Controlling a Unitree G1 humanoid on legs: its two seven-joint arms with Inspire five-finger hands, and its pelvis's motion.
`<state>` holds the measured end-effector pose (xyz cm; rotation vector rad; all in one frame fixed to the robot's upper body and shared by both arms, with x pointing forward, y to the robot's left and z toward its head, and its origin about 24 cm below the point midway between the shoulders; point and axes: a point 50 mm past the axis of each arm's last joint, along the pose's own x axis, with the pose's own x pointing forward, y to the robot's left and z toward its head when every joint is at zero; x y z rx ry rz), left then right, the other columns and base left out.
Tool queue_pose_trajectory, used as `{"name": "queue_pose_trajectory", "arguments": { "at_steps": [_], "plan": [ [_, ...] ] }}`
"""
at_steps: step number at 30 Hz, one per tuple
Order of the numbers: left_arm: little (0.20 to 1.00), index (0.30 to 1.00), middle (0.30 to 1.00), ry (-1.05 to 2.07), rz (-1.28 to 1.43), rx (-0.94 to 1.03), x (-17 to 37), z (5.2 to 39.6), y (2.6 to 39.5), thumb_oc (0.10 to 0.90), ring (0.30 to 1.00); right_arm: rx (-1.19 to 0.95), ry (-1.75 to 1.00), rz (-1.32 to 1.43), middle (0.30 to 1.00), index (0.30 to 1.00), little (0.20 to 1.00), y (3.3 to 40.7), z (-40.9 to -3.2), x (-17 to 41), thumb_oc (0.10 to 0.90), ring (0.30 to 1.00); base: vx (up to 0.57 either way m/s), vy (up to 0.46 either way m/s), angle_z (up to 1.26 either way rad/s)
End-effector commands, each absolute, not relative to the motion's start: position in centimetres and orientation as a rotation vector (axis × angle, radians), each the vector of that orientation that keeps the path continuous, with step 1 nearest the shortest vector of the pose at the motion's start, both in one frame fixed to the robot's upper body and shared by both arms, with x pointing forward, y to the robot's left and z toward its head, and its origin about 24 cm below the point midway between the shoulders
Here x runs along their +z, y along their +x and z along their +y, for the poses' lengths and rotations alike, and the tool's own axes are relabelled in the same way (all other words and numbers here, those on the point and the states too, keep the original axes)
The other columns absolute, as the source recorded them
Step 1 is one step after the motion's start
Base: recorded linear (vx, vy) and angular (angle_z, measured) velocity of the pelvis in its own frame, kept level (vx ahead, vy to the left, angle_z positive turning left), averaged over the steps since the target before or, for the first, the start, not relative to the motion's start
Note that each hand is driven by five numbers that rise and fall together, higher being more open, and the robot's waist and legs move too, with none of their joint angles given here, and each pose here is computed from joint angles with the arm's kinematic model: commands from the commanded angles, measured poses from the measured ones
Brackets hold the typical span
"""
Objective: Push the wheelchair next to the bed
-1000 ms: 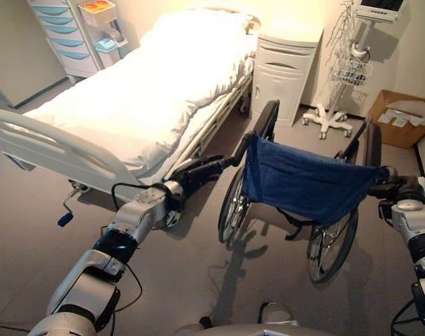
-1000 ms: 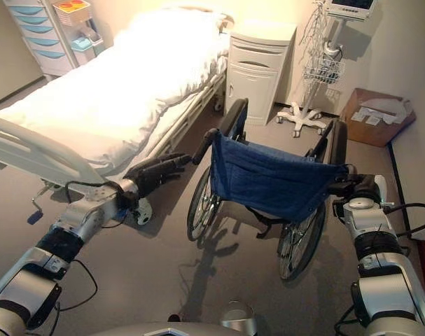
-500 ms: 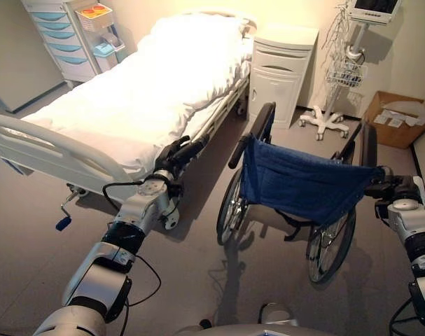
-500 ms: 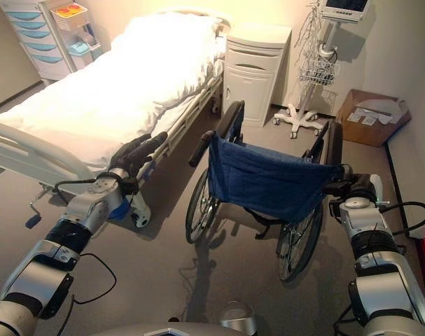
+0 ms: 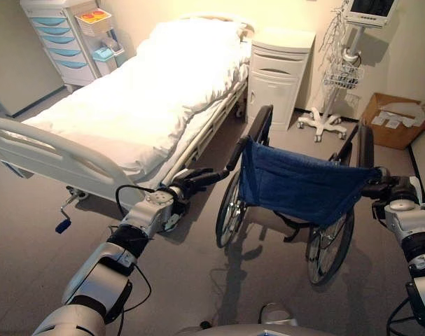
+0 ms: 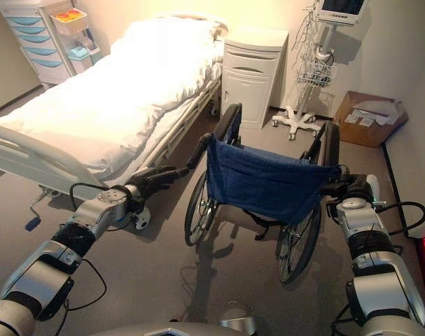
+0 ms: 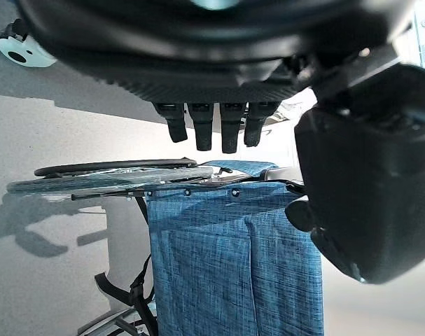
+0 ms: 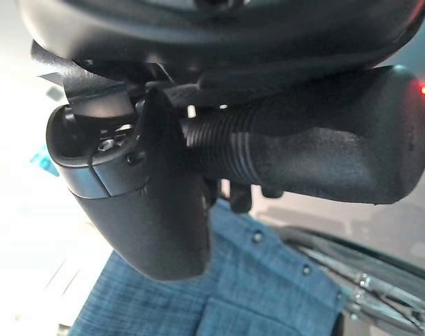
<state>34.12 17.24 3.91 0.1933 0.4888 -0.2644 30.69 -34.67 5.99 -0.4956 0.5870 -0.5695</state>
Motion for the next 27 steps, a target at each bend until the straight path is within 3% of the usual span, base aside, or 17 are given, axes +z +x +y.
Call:
{"name": "queue_pose_trajectory", "arguments": {
  "at_steps": [1, 6, 13, 27],
  "plan": [
    [0.9, 0.9, 0.9, 0.203, 0.219, -0.31, 10.4, 15.0, 37.5, 0.8, 0.9, -0.136, -0.436, 0.476, 0.3, 0.3, 0.3, 34.3, -24.9, 4.2, 0.4, 0.3, 0.02, -0.031, 0.0],
    [0.9, 0.9, 0.9, 0.158, 0.215, -0.298, 10.2, 14.4, 37.4, 0.8, 0.9, -0.12, -0.43, 0.474, 0.3, 0.3, 0.3, 34.2, -24.4, 4.1, 0.4, 0.3, 0.02, -0.03, -0.01],
    [0.9, 0.9, 0.9, -0.019, 0.034, 0.003, 12.1, 15.3, 37.8, 0.8, 0.9, -0.112, -0.415, 0.481, 0.3, 0.3, 0.3, 33.8, -23.9, 3.3, 0.4, 0.3, 0.02, -0.028, -0.01],
    [0.9, 0.9, 0.9, 0.095, -0.002, -0.223, 12.5, 12.8, 37.1, 0.8, 0.9, -0.115, -0.408, 0.476, 0.3, 0.3, 0.3, 33.6, -23.8, 3.4, 0.4, 0.3, 0.0, -0.001, 0.0]
  ]
}}
